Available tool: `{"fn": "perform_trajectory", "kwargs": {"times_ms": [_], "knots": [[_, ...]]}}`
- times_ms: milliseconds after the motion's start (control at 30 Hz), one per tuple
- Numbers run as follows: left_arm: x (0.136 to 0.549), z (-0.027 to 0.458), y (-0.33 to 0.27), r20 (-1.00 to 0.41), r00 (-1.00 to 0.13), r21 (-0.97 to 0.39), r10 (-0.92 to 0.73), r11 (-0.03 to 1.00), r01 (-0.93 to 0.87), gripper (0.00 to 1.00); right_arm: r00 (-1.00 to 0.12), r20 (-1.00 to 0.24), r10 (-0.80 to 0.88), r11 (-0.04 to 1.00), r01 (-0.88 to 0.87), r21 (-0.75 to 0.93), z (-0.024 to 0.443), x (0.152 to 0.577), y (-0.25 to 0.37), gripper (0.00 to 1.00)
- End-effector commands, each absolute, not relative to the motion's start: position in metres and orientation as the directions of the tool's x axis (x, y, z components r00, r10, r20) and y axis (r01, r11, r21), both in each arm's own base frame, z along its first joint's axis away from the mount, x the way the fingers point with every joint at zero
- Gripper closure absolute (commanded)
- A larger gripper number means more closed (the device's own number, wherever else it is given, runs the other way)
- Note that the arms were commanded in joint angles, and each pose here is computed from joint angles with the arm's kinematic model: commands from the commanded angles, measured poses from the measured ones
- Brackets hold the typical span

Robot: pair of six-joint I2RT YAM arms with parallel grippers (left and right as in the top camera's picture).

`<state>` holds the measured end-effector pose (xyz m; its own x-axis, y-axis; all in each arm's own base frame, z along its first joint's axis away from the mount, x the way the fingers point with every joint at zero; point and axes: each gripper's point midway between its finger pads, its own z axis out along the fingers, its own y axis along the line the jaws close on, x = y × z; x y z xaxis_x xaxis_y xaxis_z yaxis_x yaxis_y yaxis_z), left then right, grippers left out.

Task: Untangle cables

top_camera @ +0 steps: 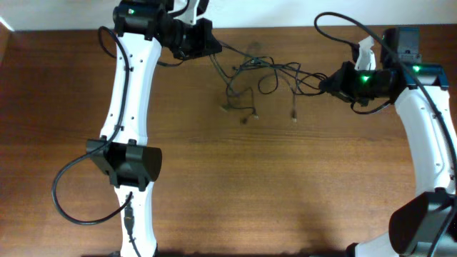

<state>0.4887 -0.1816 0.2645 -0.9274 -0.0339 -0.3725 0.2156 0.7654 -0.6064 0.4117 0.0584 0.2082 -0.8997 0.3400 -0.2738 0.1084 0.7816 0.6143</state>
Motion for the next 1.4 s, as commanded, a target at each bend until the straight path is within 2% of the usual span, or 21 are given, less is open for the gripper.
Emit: {"fn": "perform_trajectory", "kwargs": {"times_ms": [0, 100, 133, 167, 233, 300, 400, 467, 600, 667, 733, 767, 833, 900, 1000, 1067, 1233, 1267, 1300, 1333, 1367], "knots": [[0.504, 0.243, -0.068, -0.434, -0.898, -0.200, -0.071, 0.980, 0.019, 1.00, -0.875, -0.241, 0.419, 0.850, 0.285, 0.443, 0.176, 0.394, -0.022, 0.96], [0.493, 0.239, -0.076, -0.432, -0.881, -0.113, 0.194, 0.957, 0.266, 1.00, -0.901, -0.190, 0.391, 0.912, 0.350, 0.216, 0.157, 0.364, -0.053, 0.94], [0.486, 0.245, -0.103, -0.468, -0.839, -0.213, 0.277, 0.886, 0.411, 1.00, -0.925, -0.189, 0.328, 0.924, 0.273, 0.269, 0.160, 0.364, -0.041, 0.34], [0.478, 0.255, -0.128, -0.515, -0.797, -0.313, 0.315, 0.797, 0.517, 1.00, -0.929, -0.185, 0.321, 0.907, 0.245, 0.342, 0.164, 0.367, -0.028, 0.23], [0.471, 0.269, -0.149, -0.552, -0.779, -0.422, 0.296, 0.708, 0.567, 1.00, -0.942, -0.226, 0.248, 0.855, 0.104, 0.507, 0.186, 0.375, 0.003, 0.20], [0.466, 0.278, -0.160, -0.571, -0.773, -0.479, 0.279, 0.651, 0.588, 1.00, -0.944, -0.234, 0.234, 0.837, 0.073, 0.543, 0.191, 0.377, 0.015, 0.20], [0.460, 0.338, -0.199, -0.605, -0.789, -0.716, 0.104, 0.363, 0.597, 1.00, -0.934, -0.316, 0.168, 0.724, -0.100, 0.682, 0.220, 0.399, 0.090, 0.20], [0.459, 0.356, -0.205, -0.551, -0.833, -0.792, 0.053, 0.281, 0.542, 1.00, -0.920, -0.358, 0.158, 0.706, -0.148, 0.692, 0.230, 0.412, 0.129, 0.20], [0.453, 0.389, -0.212, -0.470, -0.882, -0.875, 0.028, 0.117, 0.470, 1.00, -0.886, -0.432, 0.169, 0.789, -0.141, 0.597, 0.227, 0.427, 0.172, 0.25], [0.450, 0.396, -0.212, -0.474, -0.880, -0.876, 0.038, 0.075, 0.476, 1.00, -0.873, -0.457, 0.171, 0.856, -0.098, 0.507, 0.217, 0.427, 0.183, 0.40], [0.456, 0.396, -0.208, -0.497, -0.867, -0.862, 0.022, 0.095, 0.497, 1.00, -0.873, -0.452, 0.181, 0.893, -0.047, 0.447, 0.209, 0.424, 0.173, 0.89], [0.486, 0.378, -0.188, -0.518, -0.853, -0.830, -0.063, 0.275, 0.484, 1.00, -0.873, -0.444, 0.202, 0.896, -0.019, 0.444, 0.211, 0.423, 0.160, 0.96], [0.534, 0.322, -0.135, -0.512, -0.831, -0.697, -0.218, 0.670, 0.254, 1.00, -0.851, -0.490, 0.192, 0.900, -0.046, 0.433, 0.244, 0.414, 0.149, 0.96], [0.537, 0.285, -0.096, -0.537, -0.826, -0.491, -0.171, 0.860, 0.141, 1.00, -0.842, -0.515, 0.160, 0.907, -0.080, 0.413, 0.281, 0.403, 0.145, 0.96], [0.518, 0.247, -0.050, -0.476, -0.876, -0.220, -0.073, 0.975, 0.038, 1.00, -0.836, -0.533, 0.133, 0.911, -0.109, 0.397, 0.310, 0.392, 0.142, 0.96], [0.513, 0.225, -0.035, -0.425, -0.905, -0.122, -0.023, 0.992, 0.032, 1.00, -0.810, -0.573, 0.124, 0.911, -0.136, 0.390, 0.347, 0.381, 0.137, 0.96], [0.519, 0.189, -0.029, -0.358, -0.933, -0.091, -0.022, 0.996, 0.011, 0.99, -0.761, -0.636, 0.126, 0.907, -0.172, 0.386, 0.394, 0.366, 0.130, 0.96], [0.519, 0.188, -0.027, -0.358, -0.934, -0.081, -0.022, 0.997, 0.007, 0.92, -0.748, -0.651, 0.129, 0.905, -0.179, 0.386, 0.404, 0.362, 0.130, 0.96], [0.520, 0.189, -0.027, -0.361, -0.932, -0.077, -0.023, 0.997, 0.006, 0.43, -0.740, -0.660, 0.131, 0.903, -0.185, 0.387, 0.409, 0.361, 0.129, 0.96], [0.521, 0.190, -0.029, -0.368, -0.929, -0.089, -0.023, 0.996, 0.011, 0.18, -0.751, -0.647, 0.129, 0.905, -0.177, 0.386, 0.405, 0.361, 0.129, 0.96], [0.523, 0.193, -0.038, -0.378, -0.925, -0.135, -0.022, 0.990, 0.032, 0.06, -0.773, -0.622, 0.124, 0.909, -0.163, 0.384, 0.396, 0.360, 0.129, 0.96]]}}
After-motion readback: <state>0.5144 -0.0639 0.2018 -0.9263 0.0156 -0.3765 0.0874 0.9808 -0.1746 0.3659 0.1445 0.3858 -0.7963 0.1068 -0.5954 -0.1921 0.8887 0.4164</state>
